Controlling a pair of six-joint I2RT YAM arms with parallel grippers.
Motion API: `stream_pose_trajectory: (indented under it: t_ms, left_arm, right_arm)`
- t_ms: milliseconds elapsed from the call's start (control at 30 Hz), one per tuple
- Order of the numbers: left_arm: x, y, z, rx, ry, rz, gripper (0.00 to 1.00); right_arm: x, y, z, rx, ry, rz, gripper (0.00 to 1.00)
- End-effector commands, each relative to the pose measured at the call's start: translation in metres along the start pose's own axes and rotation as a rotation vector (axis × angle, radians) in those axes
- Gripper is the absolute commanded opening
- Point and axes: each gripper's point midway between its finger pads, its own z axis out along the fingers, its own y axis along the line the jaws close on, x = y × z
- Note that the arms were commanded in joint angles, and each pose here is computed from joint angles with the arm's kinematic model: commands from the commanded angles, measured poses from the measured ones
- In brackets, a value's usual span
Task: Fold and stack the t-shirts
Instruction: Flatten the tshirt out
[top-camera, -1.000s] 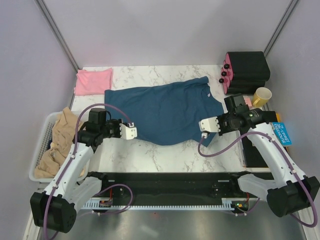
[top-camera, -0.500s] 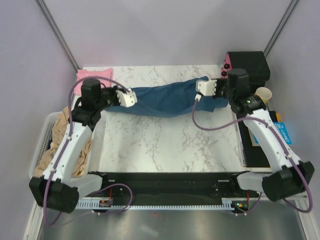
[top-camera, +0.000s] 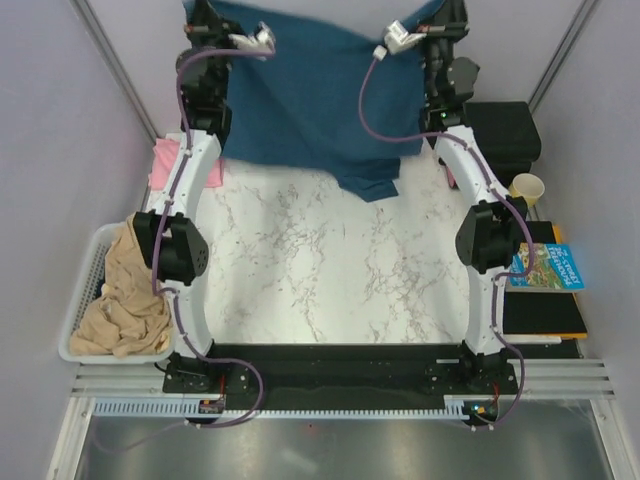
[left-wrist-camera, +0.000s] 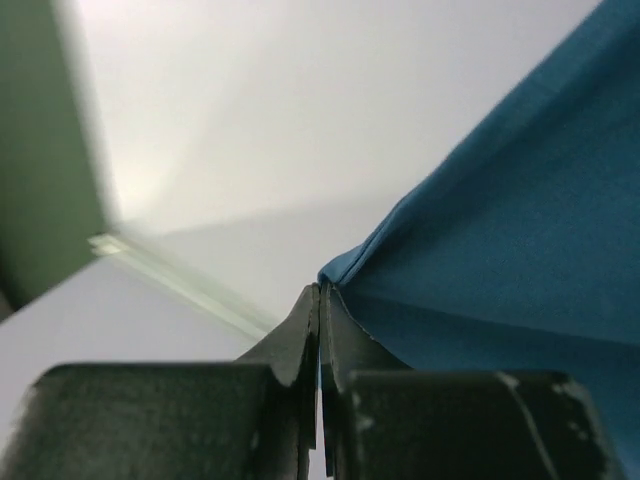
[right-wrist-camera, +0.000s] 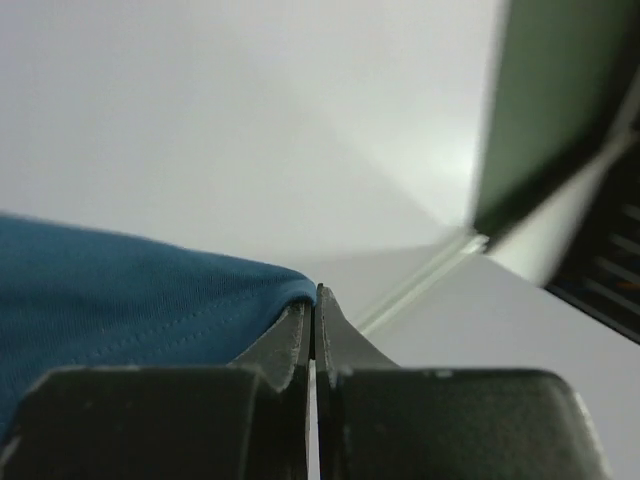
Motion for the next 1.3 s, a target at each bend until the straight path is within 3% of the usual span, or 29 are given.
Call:
stream_pose_trajectory:
  t_ms: [0, 33, 67, 100, 133, 167, 200, 267, 300, 333, 367, 400, 433, 467, 500, 567, 600, 667, 700, 833, 1000, 1133, 1267]
  left_arm:
    - [-0.021, 0.292, -0.089, -0.783, 0.008, 0.032, 0.02]
    - [-0.024, 0.301, -0.102, -0.833, -0.007, 0.036, 0.02]
    - [-0.028, 0.334, -0.132, -0.886, -0.023, 0.038, 0.02]
    - [-0.029, 0.297, -0.119, -0.793, -0.038, 0.048, 0.02]
    - [-0.030, 0.296, -0.130, -0.793, -0.050, 0.046, 0.02]
    - [-0.031, 0.309, -0.151, -0.801, -0.056, 0.038, 0.02]
    - [-0.026, 0.252, -0.140, -0.659, -0.051, 0.023, 0.02]
    - [-0.019, 0.201, -0.147, -0.526, -0.040, -0.001, 0.02]
    - [-0.015, 0.151, -0.165, -0.397, -0.042, -0.022, 0.02]
    - [-0.016, 0.120, -0.175, -0.318, -0.055, -0.029, 0.02]
    - [-0.016, 0.091, -0.187, -0.230, -0.067, -0.044, 0.02]
    - [-0.014, 0.040, -0.216, -0.098, -0.072, -0.077, 0.02]
    - [-0.022, 0.018, -0.232, -0.025, -0.089, -0.114, 0.02]
    - [-0.020, -0.050, -0.259, 0.184, -0.068, -0.158, 0.02]
    - [-0.030, -0.048, -0.277, 0.208, -0.117, -0.195, 0.02]
    - [-0.038, -0.094, -0.310, 0.386, -0.135, -0.244, 0.02]
    - [-0.038, -0.136, -0.341, 0.529, -0.131, -0.264, 0.02]
    - [-0.044, -0.159, -0.377, 0.642, -0.161, -0.257, 0.02]
    - [-0.048, -0.182, -0.404, 0.780, -0.184, -0.263, 0.02]
    - [-0.061, -0.190, -0.454, 0.973, -0.297, -0.227, 0.02]
    - [-0.068, -0.179, -0.475, 1.080, -0.346, -0.222, 0.02]
    - [-0.065, -0.177, -0.480, 1.144, -0.322, -0.219, 0.02]
    - [-0.060, -0.177, -0.511, 1.324, -0.358, -0.138, 0.02]
  right_arm:
    - [0.003, -0.247, -0.035, 0.655, 0.016, -0.026, 0.00]
    - [0.005, -0.280, -0.049, 0.696, 0.017, -0.021, 0.00]
    - [0.006, -0.285, -0.055, 0.692, 0.014, -0.014, 0.00]
    - [0.005, -0.245, -0.053, 0.588, 0.012, -0.009, 0.00]
    - [0.007, -0.274, -0.070, 0.605, 0.010, 0.013, 0.00]
    - [0.008, -0.266, -0.076, 0.575, 0.009, 0.028, 0.00]
    - [0.009, -0.220, -0.080, 0.459, 0.009, 0.023, 0.00]
    - [0.012, -0.214, -0.100, 0.398, 0.005, 0.051, 0.00]
    - [0.012, -0.163, -0.112, 0.263, 0.002, 0.050, 0.00]
    - [0.013, -0.171, -0.126, 0.242, -0.008, 0.082, 0.00]
    - [0.012, -0.126, -0.143, 0.113, -0.016, 0.082, 0.00]
    - [0.012, -0.130, -0.157, 0.071, -0.026, 0.096, 0.00]
    - [0.009, -0.114, -0.169, 0.004, -0.047, 0.116, 0.00]
    - [0.008, -0.080, -0.190, -0.107, -0.059, 0.125, 0.00]
    - [0.007, -0.073, -0.206, -0.192, -0.066, 0.135, 0.00]
    - [0.004, -0.032, -0.241, -0.368, -0.080, 0.163, 0.00]
    - [0.004, -0.019, -0.264, -0.480, -0.089, 0.163, 0.00]
    - [0.000, 0.013, -0.304, -0.639, -0.123, 0.159, 0.00]
    - [-0.001, 0.022, -0.332, -0.745, -0.135, 0.153, 0.00]
    - [-0.006, 0.047, -0.417, -1.086, -0.221, 0.105, 0.00]
    - [0.000, 0.043, -0.492, -1.409, -0.266, 0.049, 0.00]
    - [0.004, 0.034, -0.516, -1.548, -0.283, 0.013, 0.00]
    - [0.007, 0.021, -0.533, -1.666, -0.303, -0.010, 0.00]
